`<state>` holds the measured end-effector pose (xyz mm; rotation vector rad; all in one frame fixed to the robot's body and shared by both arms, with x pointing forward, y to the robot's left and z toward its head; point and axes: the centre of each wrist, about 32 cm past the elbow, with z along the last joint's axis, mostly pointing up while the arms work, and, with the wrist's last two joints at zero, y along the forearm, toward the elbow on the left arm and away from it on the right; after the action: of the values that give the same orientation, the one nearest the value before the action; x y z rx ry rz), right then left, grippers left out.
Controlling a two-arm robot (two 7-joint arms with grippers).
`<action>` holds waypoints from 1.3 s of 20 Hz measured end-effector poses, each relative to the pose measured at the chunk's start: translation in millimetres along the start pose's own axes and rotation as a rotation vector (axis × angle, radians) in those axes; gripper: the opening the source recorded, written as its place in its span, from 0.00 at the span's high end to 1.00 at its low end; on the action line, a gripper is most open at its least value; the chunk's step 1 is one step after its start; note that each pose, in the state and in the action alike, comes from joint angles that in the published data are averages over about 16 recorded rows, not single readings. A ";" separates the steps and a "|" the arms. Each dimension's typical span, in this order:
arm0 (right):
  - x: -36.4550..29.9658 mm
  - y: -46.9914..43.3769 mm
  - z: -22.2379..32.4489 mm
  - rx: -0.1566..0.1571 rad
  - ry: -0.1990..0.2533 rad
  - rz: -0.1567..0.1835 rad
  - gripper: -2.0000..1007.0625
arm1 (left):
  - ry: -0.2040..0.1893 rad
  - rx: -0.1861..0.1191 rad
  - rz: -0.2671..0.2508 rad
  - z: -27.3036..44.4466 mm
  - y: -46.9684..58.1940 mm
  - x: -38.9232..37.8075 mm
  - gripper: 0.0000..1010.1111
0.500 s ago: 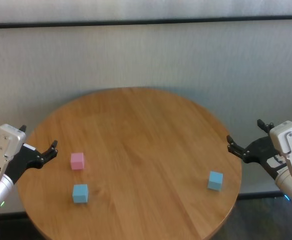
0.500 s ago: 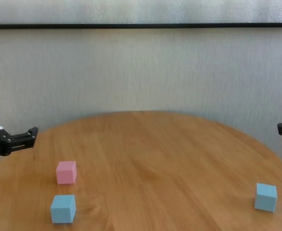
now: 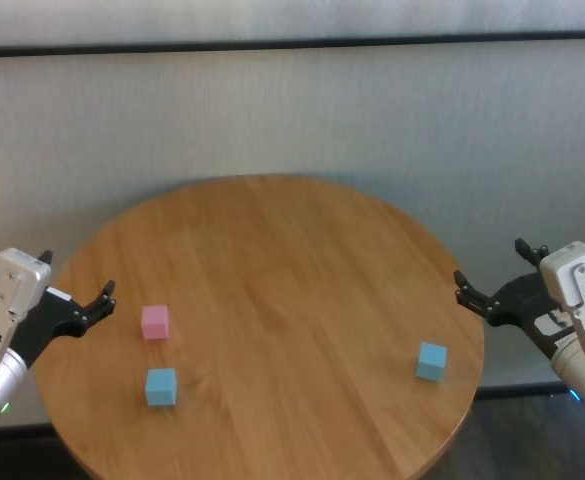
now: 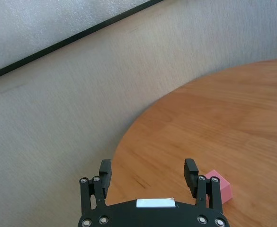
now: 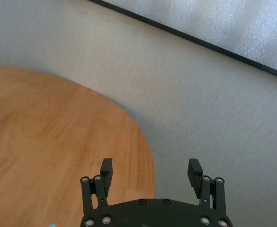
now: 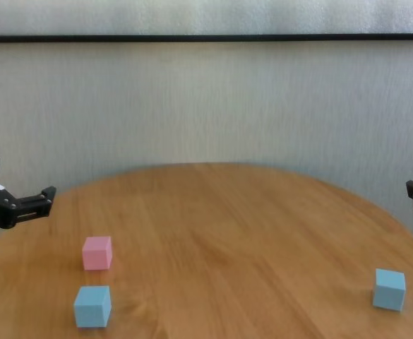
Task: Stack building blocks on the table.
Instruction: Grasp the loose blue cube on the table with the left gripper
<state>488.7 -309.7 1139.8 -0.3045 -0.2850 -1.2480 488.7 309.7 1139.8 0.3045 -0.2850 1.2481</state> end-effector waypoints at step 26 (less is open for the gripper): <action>0.0 0.0 0.0 0.000 0.000 0.000 0.01 | 0.000 0.000 0.000 0.0 0.0 0.0 0.01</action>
<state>488.6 -309.6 1139.8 -0.3045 -0.2850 -1.2480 488.7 309.7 1139.8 0.3045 -0.2850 1.2481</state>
